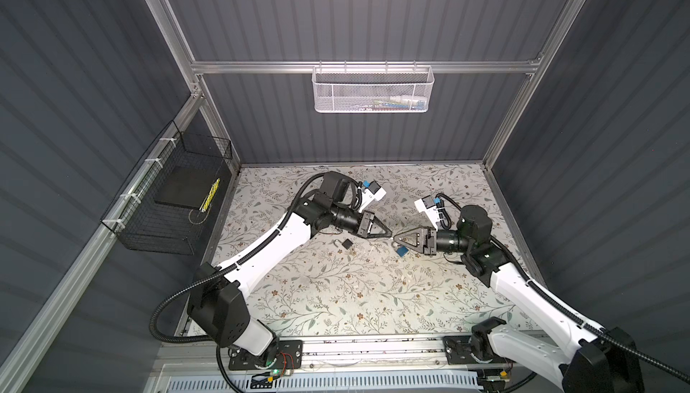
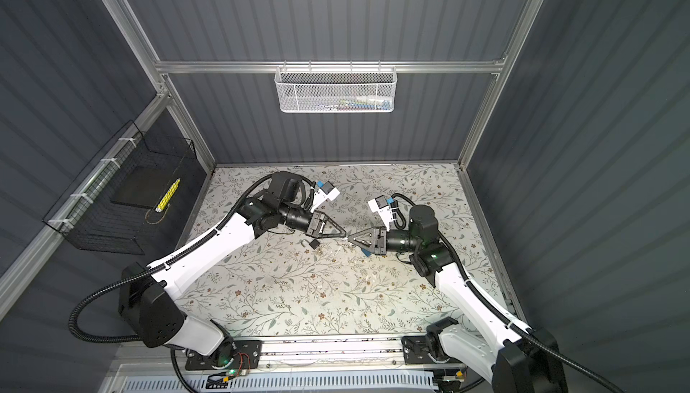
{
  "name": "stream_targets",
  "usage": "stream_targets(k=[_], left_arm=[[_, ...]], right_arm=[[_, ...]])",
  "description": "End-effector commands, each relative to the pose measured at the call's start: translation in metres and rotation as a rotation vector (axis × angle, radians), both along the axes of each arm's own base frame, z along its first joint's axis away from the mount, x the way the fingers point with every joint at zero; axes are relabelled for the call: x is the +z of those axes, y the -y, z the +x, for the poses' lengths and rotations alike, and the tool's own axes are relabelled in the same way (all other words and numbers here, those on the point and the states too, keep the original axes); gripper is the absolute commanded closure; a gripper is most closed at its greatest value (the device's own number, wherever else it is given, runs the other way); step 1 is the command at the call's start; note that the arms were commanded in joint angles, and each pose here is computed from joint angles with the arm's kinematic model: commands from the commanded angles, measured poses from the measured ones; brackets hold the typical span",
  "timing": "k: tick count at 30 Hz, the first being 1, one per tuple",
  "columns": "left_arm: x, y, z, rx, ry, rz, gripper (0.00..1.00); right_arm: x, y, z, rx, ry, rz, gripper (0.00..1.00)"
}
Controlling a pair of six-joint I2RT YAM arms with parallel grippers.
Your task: Unlock with the key
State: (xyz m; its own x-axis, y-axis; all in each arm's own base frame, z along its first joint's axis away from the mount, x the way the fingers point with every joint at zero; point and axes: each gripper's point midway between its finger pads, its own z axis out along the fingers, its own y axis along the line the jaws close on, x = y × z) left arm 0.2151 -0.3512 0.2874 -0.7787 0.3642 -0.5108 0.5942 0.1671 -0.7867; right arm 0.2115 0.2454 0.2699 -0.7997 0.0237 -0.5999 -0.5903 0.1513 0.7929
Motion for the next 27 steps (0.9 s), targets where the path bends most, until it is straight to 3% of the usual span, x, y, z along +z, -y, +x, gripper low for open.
stream_targets(k=[1, 5, 8, 11, 18, 27], left_arm=[[0.007, -0.001, 0.002, 0.010, 0.045, 0.001, 1.00], [0.004, -0.002, 0.007, 0.040, 0.057, 0.021, 1.00], [0.001, -0.004, 0.018, 0.103, 0.063, 0.046, 0.86], [-0.003, -0.012, 0.038, 0.211, 0.040, 0.059, 0.64], [-0.030, -0.055, 0.092, 0.532, -0.125, 0.078, 0.54], [-0.040, -0.056, 0.103, 0.633, -0.250, 0.051, 0.53]], right_arm=[[0.018, -0.001, -0.013, 0.063, 0.063, 0.021, 0.97], [0.016, -0.001, -0.011, 0.049, 0.071, 0.003, 1.00], [0.014, 0.003, -0.005, -0.010, 0.101, -0.036, 1.00], [0.009, 0.010, 0.008, -0.114, 0.141, -0.102, 1.00], [-0.009, 0.034, 0.038, -0.409, 0.311, -0.355, 1.00], [-0.005, 0.041, 0.064, -0.707, 0.681, -0.665, 1.00]])
